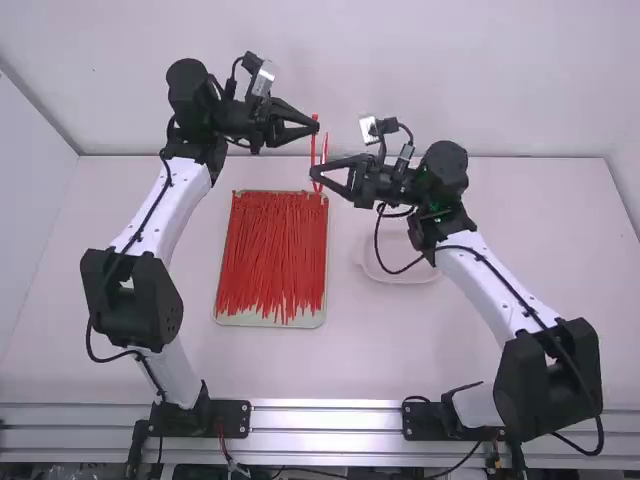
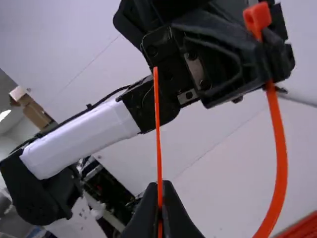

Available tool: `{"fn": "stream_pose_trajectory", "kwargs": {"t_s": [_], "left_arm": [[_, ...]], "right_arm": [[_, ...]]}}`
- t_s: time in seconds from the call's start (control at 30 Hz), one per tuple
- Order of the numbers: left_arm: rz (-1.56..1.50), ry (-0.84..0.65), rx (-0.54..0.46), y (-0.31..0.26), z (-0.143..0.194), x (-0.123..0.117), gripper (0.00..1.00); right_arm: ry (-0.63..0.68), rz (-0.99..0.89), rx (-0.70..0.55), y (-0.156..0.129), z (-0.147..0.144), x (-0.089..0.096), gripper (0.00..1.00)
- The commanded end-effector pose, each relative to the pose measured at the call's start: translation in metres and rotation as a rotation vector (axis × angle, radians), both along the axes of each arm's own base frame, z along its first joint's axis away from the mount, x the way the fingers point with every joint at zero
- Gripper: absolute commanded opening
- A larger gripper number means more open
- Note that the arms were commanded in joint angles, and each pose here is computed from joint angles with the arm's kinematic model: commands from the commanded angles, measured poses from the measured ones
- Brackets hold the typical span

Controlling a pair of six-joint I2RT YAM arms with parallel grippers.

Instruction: Fasten the cable tie

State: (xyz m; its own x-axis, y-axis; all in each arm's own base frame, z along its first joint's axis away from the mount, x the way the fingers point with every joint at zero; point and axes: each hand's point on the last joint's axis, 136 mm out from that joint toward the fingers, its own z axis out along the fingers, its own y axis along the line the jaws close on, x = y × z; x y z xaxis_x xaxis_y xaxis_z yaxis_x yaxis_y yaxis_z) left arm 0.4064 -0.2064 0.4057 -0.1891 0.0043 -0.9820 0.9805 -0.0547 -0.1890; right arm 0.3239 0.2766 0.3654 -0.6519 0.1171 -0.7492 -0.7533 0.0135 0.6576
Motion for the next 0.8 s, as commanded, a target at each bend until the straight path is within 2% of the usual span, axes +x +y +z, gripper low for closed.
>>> {"fn": "stream_pose_trajectory", "kwargs": {"t_s": [0.0,0.37,0.6,0.77], "left_arm": [[-0.019,-0.082,-0.002,-0.002,-0.001,-0.004,0.02],[-0.035,-0.185,-0.007,-0.008,-0.015,-0.006,0.02],[-0.034,-0.212,-0.010,-0.009,-0.014,-0.006,0.02],[-0.044,-0.295,-0.017,-0.008,-0.007,-0.009,0.02]], "right_arm": [[-0.003,0.058,-0.003,0.002,0.013,-0.010,0.00],[0.060,0.099,-0.007,0.006,0.010,-0.017,0.00],[0.084,0.103,-0.008,0.008,0.008,-0.019,0.00],[0.085,0.121,-0.009,0.014,0.007,-0.024,0.00]]}}
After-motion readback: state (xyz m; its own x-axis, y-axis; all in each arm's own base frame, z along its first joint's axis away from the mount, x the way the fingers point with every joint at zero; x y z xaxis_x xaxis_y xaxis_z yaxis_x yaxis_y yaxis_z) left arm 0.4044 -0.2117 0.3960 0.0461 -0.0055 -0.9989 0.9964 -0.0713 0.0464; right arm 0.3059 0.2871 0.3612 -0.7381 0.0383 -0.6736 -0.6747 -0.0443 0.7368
